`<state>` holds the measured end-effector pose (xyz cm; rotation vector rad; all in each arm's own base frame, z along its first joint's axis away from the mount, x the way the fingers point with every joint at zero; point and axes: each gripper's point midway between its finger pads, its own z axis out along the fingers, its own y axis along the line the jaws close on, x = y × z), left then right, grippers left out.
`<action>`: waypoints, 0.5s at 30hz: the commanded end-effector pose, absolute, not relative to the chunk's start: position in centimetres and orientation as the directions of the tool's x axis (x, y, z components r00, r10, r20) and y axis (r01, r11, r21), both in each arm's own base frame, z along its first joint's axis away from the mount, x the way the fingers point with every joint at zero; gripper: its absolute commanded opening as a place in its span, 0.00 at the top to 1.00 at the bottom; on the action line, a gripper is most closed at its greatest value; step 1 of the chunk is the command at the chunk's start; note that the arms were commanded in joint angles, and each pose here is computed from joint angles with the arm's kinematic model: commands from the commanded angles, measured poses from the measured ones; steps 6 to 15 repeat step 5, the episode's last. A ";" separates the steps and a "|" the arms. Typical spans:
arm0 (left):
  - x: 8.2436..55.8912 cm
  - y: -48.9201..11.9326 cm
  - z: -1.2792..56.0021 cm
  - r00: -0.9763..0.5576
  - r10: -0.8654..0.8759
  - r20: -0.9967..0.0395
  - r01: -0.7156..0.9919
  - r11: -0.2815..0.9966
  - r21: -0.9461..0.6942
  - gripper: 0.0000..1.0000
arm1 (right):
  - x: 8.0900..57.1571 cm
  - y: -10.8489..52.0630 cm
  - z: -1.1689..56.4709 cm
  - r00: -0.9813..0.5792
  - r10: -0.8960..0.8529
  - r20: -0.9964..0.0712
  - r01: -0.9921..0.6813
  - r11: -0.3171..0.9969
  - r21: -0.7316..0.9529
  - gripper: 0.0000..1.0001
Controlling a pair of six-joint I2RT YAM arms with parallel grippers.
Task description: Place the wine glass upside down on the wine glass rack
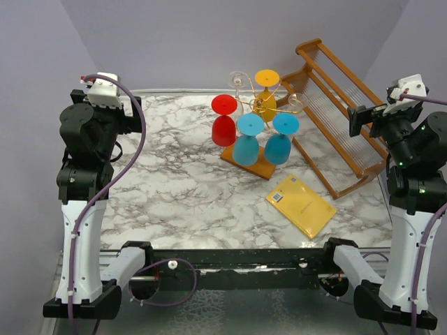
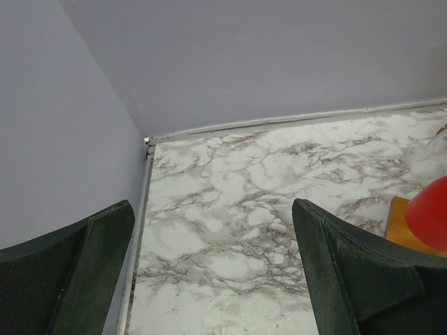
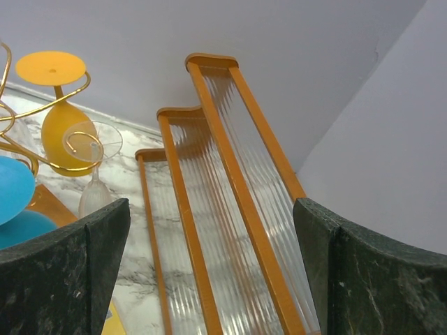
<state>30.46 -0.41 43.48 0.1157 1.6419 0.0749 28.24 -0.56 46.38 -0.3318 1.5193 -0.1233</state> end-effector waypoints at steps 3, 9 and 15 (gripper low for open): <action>30.3 -0.9 43.9 -0.065 0.128 -0.990 0.063 0.990 0.124 0.01 | 28.1 -0.9 45.7 0.024 -0.274 -0.962 -0.117 0.954 -0.274 0.00; 30.2 -1.4 43.9 -0.060 0.131 -0.989 0.089 0.988 0.126 0.01 | 28.1 -1.0 45.6 0.023 -0.276 -0.961 -0.112 0.954 -0.276 0.00; 30.2 -1.4 43.9 -0.060 0.131 -0.989 0.089 0.988 0.126 0.01 | 28.1 -1.0 45.6 0.023 -0.276 -0.961 -0.112 0.954 -0.276 0.00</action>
